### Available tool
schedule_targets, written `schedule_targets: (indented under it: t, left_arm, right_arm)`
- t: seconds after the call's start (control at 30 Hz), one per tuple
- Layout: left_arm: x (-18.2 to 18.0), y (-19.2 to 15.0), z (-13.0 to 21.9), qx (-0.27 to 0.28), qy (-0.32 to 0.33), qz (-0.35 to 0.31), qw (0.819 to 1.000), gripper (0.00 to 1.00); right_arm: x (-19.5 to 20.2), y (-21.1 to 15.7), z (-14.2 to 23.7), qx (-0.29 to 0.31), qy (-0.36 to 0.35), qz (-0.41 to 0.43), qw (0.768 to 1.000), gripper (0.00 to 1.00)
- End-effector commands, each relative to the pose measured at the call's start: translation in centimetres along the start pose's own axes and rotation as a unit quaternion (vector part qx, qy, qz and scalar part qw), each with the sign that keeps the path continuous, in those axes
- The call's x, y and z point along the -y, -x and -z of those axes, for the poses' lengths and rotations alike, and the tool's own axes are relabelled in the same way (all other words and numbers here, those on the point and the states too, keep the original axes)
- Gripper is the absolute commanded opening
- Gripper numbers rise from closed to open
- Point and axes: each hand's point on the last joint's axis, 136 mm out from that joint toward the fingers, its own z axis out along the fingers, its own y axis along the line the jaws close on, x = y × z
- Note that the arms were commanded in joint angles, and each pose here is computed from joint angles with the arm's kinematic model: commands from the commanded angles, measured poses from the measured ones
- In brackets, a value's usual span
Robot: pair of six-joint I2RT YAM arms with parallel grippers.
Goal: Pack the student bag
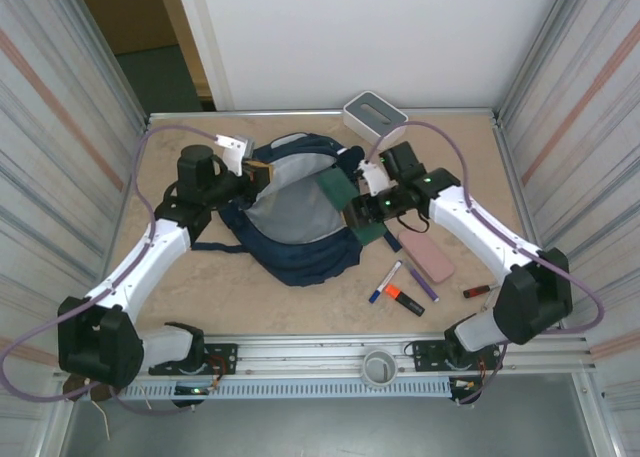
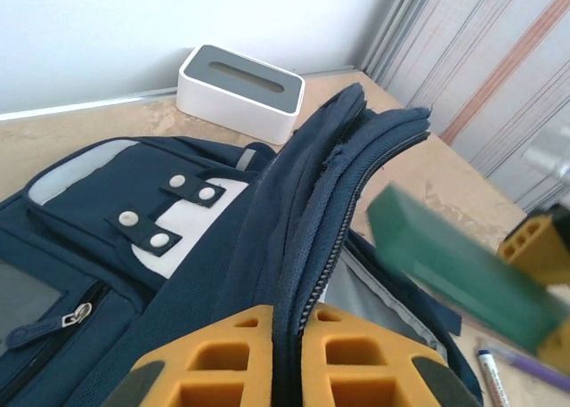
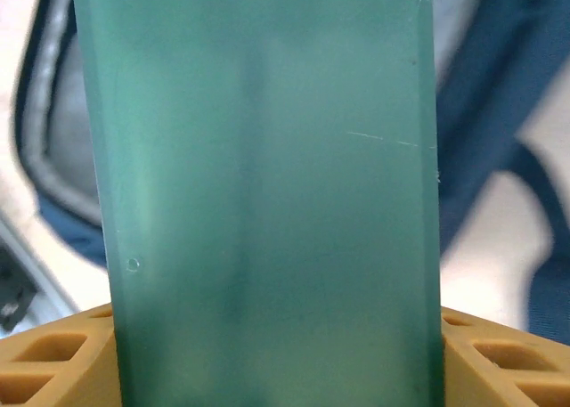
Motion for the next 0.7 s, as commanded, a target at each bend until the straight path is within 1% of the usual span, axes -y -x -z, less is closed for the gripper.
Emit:
schedule_targets:
  t: [0.0, 0.13, 0.2, 0.3, 0.4, 0.5, 0.53, 0.67]
  left_arm:
    - [1.8, 4.8, 0.8, 0.057, -0.046, -0.001, 0.997, 0.00]
    - [2.4, 5.0, 0.5, 0.050, -0.072, 0.000, 0.996, 0.00]
    - [2.7, 5.0, 0.4, 0.049, -0.081, 0.000, 0.995, 0.00]
    - [3.2, 5.1, 0.3, 0.045, -0.102, 0.006, 0.994, 0.00]
    - [3.5, 5.9, 0.5, 0.051, -0.119, 0.028, 0.991, 0.00]
    - [3.4, 7.5, 1.1, 0.070, -0.139, 0.064, 0.986, 0.00]
    - [3.4, 7.9, 1.2, 0.075, -0.145, 0.071, 0.984, 0.00]
    - [3.1, 8.1, 1.1, 0.077, -0.142, 0.079, 0.984, 0.00]
  right_arm:
    - [-2.3, -0.8, -0.7, -0.048, 0.041, 0.035, 0.997, 0.44]
    - [-3.3, -0.3, -1.8, -0.069, 0.055, 0.054, 0.995, 0.45]
    - [-3.3, 0.3, -2.8, -0.081, 0.049, 0.059, 0.994, 0.45]
    - [-3.1, 1.9, -4.4, -0.084, 0.030, 0.072, 0.993, 0.48]
    - [-2.9, 3.4, -6.6, -0.091, 0.002, 0.095, 0.991, 0.54]
    - [-3.3, 5.4, -8.4, -0.082, -0.019, 0.116, 0.990, 0.60]
    - [-3.6, 6.0, -9.2, -0.076, -0.022, 0.122, 0.989, 0.64]
    - [-5.0, 8.1, -11.0, -0.020, -0.028, 0.137, 0.990, 0.78]
